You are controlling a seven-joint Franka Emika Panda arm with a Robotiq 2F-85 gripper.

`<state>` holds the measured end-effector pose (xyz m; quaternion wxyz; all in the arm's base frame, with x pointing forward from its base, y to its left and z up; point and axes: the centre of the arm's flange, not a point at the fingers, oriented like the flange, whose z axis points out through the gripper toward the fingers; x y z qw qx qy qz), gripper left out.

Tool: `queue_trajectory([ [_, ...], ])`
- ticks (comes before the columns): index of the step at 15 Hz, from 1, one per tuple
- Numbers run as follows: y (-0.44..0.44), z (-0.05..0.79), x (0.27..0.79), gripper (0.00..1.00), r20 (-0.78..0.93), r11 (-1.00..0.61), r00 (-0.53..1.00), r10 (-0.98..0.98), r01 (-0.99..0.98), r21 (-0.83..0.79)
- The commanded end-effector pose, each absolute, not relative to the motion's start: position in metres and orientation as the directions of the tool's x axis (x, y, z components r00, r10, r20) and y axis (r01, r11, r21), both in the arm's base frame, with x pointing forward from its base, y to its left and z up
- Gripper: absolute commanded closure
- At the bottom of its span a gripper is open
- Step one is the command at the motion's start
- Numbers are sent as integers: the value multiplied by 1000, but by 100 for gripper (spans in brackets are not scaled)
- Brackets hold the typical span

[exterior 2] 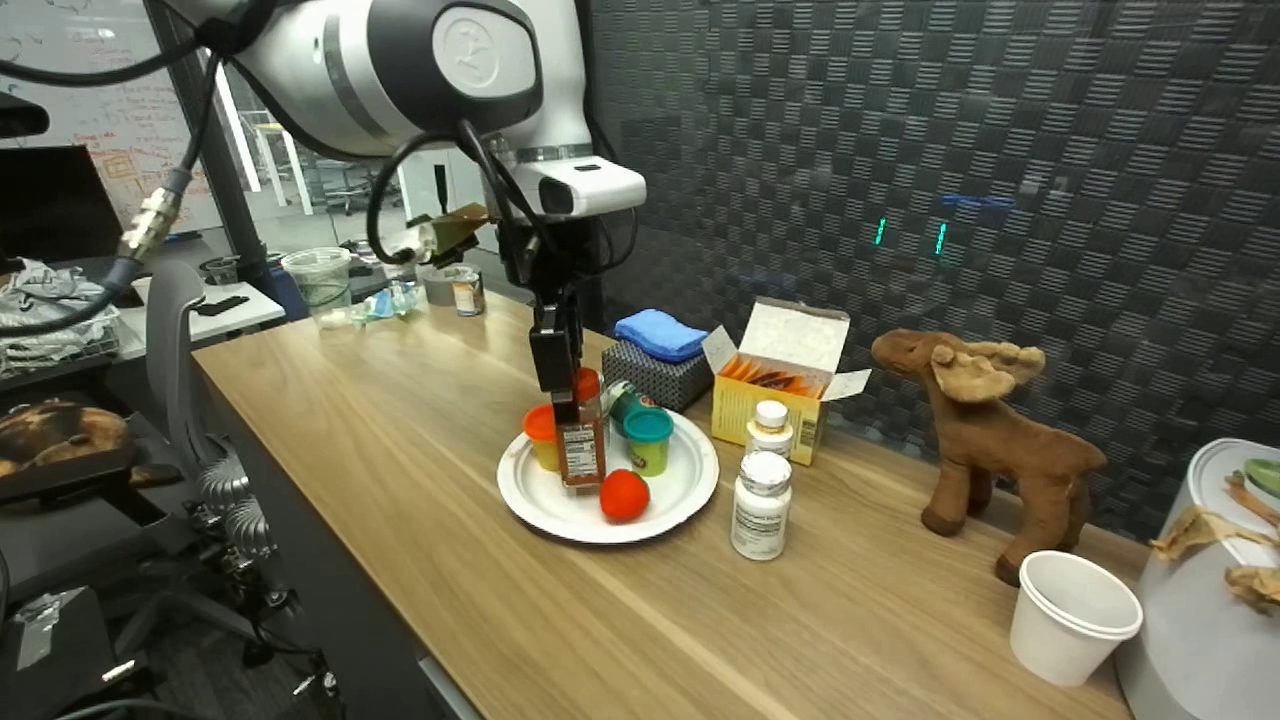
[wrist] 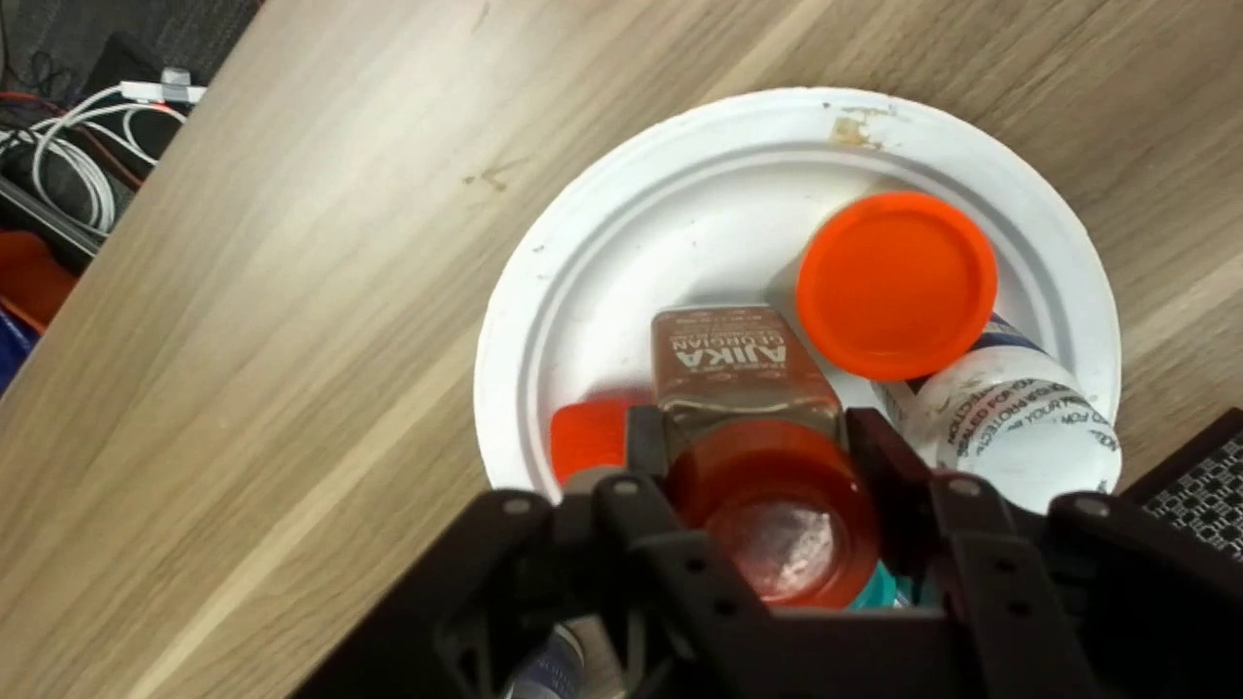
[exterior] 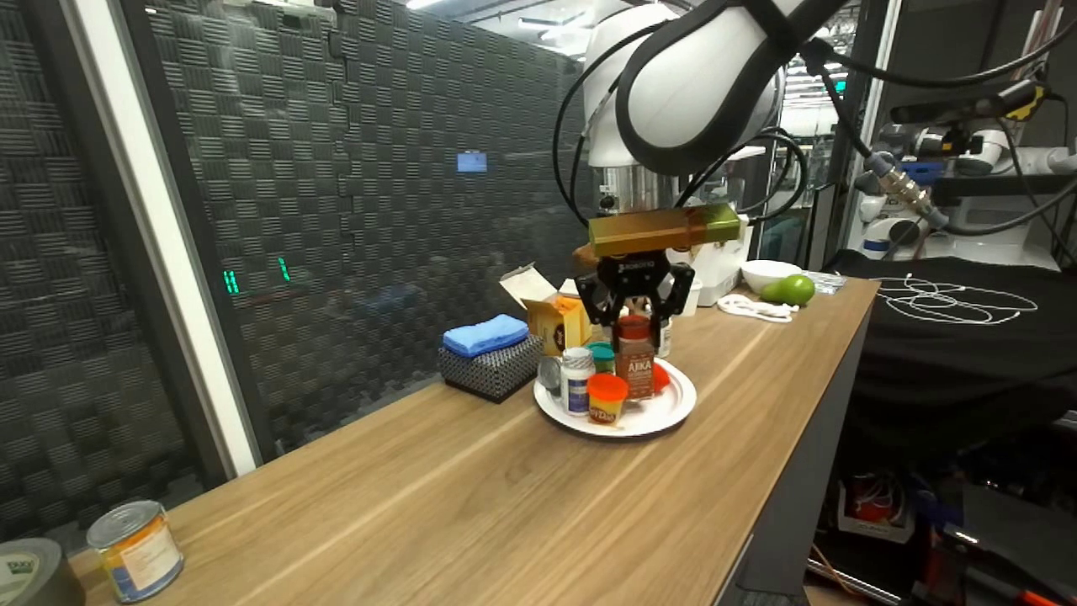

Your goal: Pick up all the objects surrounding the white plate and arrange them on the plate

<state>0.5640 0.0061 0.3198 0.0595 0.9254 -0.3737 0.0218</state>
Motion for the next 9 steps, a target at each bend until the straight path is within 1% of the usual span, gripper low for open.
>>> queue_trajectory([
  [1, -1, 325, 583, 75, 101, -699, 699, -708, -714, 38],
  [9, -3, 329, 601, 75, 92, -680, 676, -731, -733, -19],
])
